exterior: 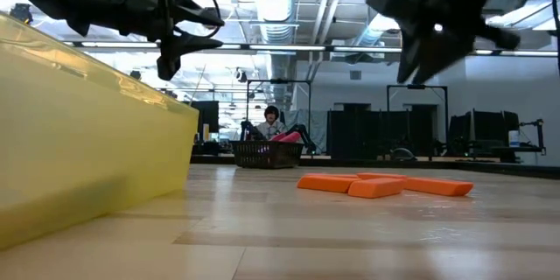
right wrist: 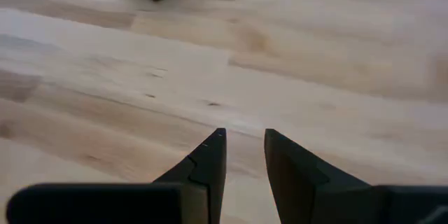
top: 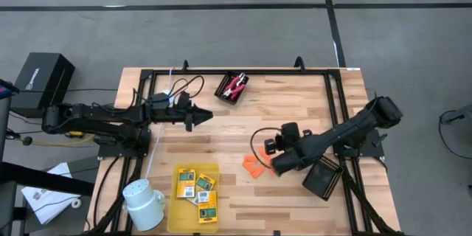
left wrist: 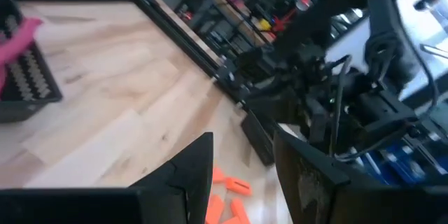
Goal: Pick & Place School Supplies
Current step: Put the orange eraser into the bottom black bin
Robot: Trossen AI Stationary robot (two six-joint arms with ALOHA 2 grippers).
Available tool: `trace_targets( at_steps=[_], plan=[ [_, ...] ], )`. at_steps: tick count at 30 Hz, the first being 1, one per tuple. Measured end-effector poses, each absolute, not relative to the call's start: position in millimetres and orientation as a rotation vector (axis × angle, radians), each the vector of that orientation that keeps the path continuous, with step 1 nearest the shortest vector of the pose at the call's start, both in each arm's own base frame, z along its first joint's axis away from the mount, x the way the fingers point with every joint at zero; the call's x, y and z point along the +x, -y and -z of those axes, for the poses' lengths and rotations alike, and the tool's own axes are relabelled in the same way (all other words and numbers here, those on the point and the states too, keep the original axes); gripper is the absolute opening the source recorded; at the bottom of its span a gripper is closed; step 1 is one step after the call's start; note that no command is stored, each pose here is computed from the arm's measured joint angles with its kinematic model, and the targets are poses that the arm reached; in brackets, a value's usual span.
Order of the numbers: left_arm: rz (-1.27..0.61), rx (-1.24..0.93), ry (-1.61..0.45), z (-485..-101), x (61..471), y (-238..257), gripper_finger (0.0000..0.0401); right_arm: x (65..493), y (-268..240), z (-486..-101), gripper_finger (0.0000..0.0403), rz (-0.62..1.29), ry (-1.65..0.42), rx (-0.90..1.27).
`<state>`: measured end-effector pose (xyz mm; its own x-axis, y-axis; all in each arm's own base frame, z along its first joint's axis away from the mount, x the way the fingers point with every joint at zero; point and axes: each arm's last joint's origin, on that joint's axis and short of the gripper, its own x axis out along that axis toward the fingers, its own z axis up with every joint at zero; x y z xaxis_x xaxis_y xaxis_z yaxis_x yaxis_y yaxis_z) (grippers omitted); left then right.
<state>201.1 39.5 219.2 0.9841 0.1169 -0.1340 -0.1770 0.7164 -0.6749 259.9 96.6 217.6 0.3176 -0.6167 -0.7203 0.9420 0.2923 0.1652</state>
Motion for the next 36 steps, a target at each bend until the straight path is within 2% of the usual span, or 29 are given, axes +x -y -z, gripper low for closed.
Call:
trace_targets(
  at_steps=[4, 9, 13, 17, 21, 29, 36],
  plan=[
    [-0.192, -0.761, -0.071, -219, 201, -39, 0.0145, 233, -85, -201, 0.0059, 0.885, -0.431, 0.840],
    [-0.206, -0.783, -0.085, -216, 204, -39, 0.0145, 201, -62, -188, 0.0007, 0.578, -0.240, 0.912],
    [-0.234, -0.815, -0.116, -208, 208, -41, 0.0145, 184, -38, -175, 0.0018, 0.370, -0.295, 0.932],
    [-0.251, -0.821, -0.154, -200, 212, -41, 0.0145, 177, -14, -162, 0.0039, 0.351, -0.430, 0.903],
    [-0.261, -0.841, -0.159, -196, 215, -42, 0.0145, 181, 6, -162, 0.0044, 0.321, -0.486, 0.908],
    [-0.269, -0.829, -0.130, -197, 217, -43, 0.0145, 206, 30, -171, 0.0004, 0.218, -0.564, 0.836],
    [-0.266, -0.803, -0.133, -197, 217, -43, 0.0145, 240, 36, -167, 0.0001, 0.068, -0.679, 0.809]
  ],
)
